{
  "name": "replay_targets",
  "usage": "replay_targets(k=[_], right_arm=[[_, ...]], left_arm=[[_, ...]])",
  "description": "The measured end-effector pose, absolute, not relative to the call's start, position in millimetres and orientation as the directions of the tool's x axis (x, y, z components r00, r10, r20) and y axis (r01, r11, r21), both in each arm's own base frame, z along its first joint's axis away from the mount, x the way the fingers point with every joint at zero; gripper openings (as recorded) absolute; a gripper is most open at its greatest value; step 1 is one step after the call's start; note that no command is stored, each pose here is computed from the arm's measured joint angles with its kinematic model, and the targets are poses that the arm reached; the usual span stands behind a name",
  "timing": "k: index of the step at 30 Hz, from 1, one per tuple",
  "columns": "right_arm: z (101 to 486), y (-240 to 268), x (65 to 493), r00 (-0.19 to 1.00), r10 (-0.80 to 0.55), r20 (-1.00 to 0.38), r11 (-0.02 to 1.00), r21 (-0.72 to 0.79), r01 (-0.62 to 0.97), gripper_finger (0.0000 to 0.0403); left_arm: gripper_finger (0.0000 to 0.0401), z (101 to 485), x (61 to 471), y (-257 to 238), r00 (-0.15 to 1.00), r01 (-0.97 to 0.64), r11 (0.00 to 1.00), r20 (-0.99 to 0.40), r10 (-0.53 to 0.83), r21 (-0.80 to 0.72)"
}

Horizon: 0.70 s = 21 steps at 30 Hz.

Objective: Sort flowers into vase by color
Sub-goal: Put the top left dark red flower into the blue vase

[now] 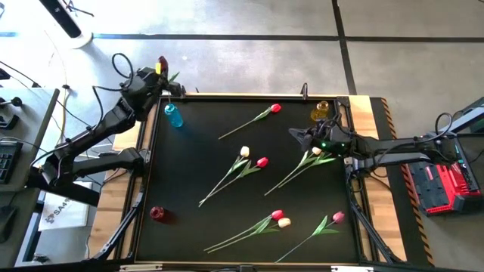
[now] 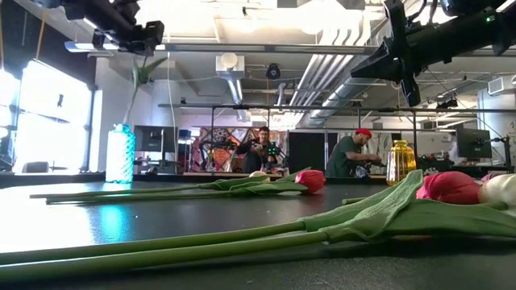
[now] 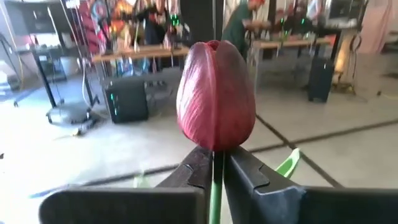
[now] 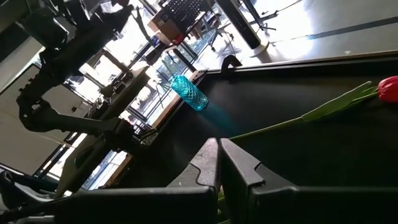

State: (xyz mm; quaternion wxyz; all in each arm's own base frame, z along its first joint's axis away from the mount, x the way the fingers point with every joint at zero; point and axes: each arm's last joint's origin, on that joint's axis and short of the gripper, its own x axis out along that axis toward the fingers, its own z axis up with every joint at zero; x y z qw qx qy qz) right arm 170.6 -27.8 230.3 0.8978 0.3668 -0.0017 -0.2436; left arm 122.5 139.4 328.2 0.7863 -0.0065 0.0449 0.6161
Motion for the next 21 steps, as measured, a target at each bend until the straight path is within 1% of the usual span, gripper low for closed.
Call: replay_targets(k=[5, 9, 13, 16, 21], right_arm=[[230.4, -28.0, 170.5, 0.877, -0.447, -0.175, 0.608, 0.66, 0.441, 0.0037], [230.4, -28.0, 170.5, 0.877, -0.447, -0.174, 0.604, 0.664, 0.44, 0.0081], [230.4, -27.8, 170.6, 0.882, -0.438, -0.175, 0.588, 0.686, 0.428, 0.0123], [230.4, -27.7, 170.7, 0.883, -0.434, -0.175, 0.572, 0.704, 0.421, 0.0148], [230.4, -27.7, 170.6, 0.883, -0.436, -0.176, 0.562, 0.713, 0.419, 0.0172]], left_arm=[[0.0086, 322.5, 122.1, 138.9, 0.234, -0.971, 0.239, -0.132, 0.963, 0.021], [0.0139, 320.1, 119.5, 136.3, 0.231, -0.972, 0.234, -0.163, 0.959, -0.002], [0.0181, 327.4, 113.3, 130.2, 0.219, -0.975, 0.223, -0.242, 0.945, -0.012], [0.0201, 333.0, 106.8, 127.0, 0.193, -0.979, 0.206, -0.323, 0.926, 0.005], [0.0215, 344.8, 100.5, 121.1, 0.26, -0.962, 0.269, -0.419, 0.87, -0.038]])
